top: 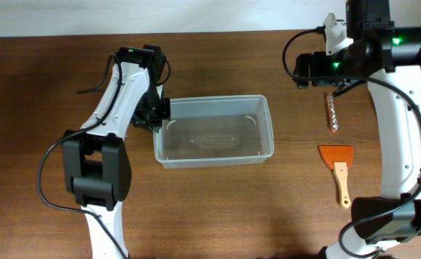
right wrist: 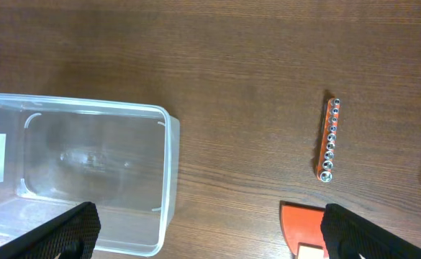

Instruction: Pack container

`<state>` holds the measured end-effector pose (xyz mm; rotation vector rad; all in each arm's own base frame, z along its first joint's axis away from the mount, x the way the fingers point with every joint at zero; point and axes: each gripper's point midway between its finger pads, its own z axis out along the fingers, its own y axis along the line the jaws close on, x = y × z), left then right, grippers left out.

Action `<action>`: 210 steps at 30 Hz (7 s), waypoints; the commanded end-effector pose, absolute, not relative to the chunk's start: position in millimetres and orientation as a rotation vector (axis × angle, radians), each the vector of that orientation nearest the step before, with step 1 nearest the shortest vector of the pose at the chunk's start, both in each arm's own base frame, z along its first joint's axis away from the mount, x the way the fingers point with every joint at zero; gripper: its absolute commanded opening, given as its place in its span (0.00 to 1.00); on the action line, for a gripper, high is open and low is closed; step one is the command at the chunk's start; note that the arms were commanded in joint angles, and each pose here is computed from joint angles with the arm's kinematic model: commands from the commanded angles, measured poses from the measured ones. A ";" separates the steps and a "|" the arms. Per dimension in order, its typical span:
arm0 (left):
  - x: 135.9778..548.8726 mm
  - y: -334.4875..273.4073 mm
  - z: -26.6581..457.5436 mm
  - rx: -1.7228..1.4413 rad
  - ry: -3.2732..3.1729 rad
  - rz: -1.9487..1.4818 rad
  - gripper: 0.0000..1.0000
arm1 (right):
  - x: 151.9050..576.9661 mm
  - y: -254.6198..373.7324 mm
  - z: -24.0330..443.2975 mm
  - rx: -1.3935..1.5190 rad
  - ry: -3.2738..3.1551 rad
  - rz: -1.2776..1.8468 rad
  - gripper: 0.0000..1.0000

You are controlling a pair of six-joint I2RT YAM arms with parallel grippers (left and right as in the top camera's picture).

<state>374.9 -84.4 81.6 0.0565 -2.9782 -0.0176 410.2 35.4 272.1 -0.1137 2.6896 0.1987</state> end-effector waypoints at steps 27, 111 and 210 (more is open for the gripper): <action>389.3 -79.1 93.6 -0.094 -3.064 -0.025 0.16 | 412.8 32.5 275.9 -0.110 2.677 0.192 0.99; 366.2 72.5 285.9 0.510 -3.538 -0.395 0.99 | 449.9 -97.9 60.7 -0.149 3.100 0.088 0.99; 366.2 72.5 285.9 0.510 -3.538 -0.395 0.99 | 459.6 -108.1 -13.9 0.016 3.170 0.033 0.39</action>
